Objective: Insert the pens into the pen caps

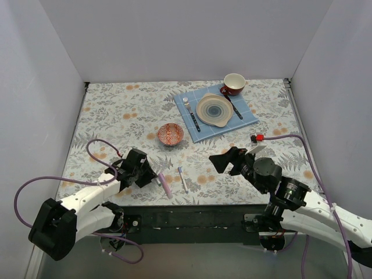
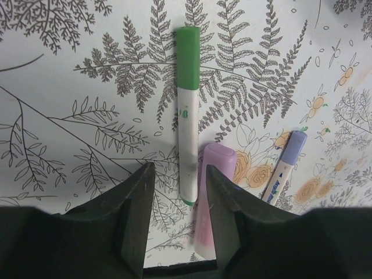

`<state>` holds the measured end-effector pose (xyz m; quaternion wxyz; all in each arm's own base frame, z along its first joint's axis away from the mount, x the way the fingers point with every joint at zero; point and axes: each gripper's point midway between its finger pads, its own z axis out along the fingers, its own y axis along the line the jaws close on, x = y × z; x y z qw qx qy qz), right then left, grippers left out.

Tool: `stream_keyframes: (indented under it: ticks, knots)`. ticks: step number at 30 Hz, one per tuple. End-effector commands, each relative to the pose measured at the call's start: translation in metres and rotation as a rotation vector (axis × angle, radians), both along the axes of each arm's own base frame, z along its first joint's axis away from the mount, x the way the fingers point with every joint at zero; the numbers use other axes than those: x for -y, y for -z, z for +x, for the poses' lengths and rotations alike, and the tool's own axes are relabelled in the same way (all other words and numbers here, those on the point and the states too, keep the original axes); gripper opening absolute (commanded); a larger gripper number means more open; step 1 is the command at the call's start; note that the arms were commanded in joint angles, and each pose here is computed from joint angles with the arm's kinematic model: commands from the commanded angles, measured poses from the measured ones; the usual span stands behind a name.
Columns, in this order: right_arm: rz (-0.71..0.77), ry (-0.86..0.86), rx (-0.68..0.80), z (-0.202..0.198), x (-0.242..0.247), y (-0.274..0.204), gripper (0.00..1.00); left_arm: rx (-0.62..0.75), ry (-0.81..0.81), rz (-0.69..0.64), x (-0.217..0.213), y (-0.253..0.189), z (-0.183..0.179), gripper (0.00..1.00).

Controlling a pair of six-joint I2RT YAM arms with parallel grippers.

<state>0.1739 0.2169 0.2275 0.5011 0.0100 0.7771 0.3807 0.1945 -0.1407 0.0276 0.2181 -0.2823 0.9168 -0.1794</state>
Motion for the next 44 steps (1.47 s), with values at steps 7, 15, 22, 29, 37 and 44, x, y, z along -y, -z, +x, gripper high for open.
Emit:
stream_keyframes:
  ticks: [7, 15, 22, 29, 37, 44]
  knots:
    - [-0.043, -0.009, 0.046, 0.009, -0.011, -0.017, 0.96, 0.283, 0.046, 0.077, -0.007, -0.098, 0.043, 0.47]
    - [-0.160, -0.010, 0.020, 0.013, -0.010, -0.011, 0.98, 0.815, 0.469, -0.039, 0.043, -0.231, 0.050, 0.82]
    - [-0.153, -0.005, 0.036, 0.013, -0.008, -0.029, 0.98, 1.178, 0.662, -0.153, 0.056, -0.255, 0.007, 0.98]
    - [-0.134, -0.011, 0.093, 0.016, -0.010, -0.031, 0.98, 1.270, 0.688, -0.149, 0.051, -0.254, -0.008, 0.98]
    - [-0.125, 0.010, 0.159, 0.021, -0.008, -0.048, 0.98, 1.133, 0.748, -0.171, 0.065, -0.238, 0.000, 0.98]
    - [-0.135, 0.011, 0.165, 0.023, -0.008, -0.045, 0.97, 1.124, 0.767, -0.182, 0.068, -0.236, -0.002, 0.98]
